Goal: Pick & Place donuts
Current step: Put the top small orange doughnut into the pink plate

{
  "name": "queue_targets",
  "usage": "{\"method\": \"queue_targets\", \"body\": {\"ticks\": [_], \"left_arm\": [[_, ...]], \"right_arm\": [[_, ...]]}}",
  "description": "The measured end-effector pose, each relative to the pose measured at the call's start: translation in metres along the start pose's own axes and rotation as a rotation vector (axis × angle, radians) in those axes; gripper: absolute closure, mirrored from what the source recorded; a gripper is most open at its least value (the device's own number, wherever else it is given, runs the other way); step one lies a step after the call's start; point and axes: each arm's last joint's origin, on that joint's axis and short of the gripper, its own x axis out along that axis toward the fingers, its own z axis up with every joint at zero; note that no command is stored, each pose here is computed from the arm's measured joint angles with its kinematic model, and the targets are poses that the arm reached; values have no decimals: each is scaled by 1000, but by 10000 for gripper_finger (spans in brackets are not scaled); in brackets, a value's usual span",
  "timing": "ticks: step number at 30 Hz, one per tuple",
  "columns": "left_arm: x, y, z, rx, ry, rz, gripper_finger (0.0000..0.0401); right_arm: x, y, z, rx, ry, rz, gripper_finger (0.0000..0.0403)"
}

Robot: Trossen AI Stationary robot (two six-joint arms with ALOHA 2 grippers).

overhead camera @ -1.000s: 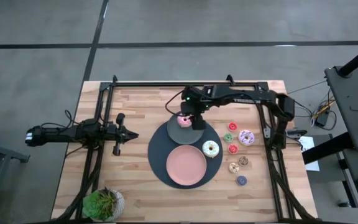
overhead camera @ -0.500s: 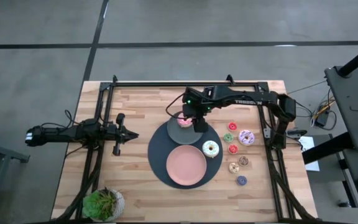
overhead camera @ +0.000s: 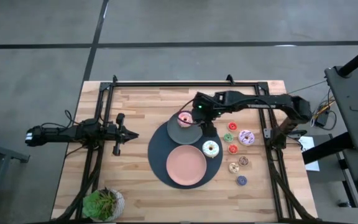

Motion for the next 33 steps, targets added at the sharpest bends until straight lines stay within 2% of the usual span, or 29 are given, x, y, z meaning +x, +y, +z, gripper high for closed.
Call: {"method": "queue_targets", "body": {"ticks": [13,18,25,33], "left_arm": [[0,0,0,0,0,0,401],[0,0,0,0,0,0,401],[0,0,0,0,0,0,401],[0,0,0,0,0,0,401]], "right_arm": [[-30,30,-81,-10,-59,-9,202],[-37,45,-103,-15,-81,5,202],[-45,60,-116,25,-107,32,202],[-53,72,-107,61,-134,34,202]]}}
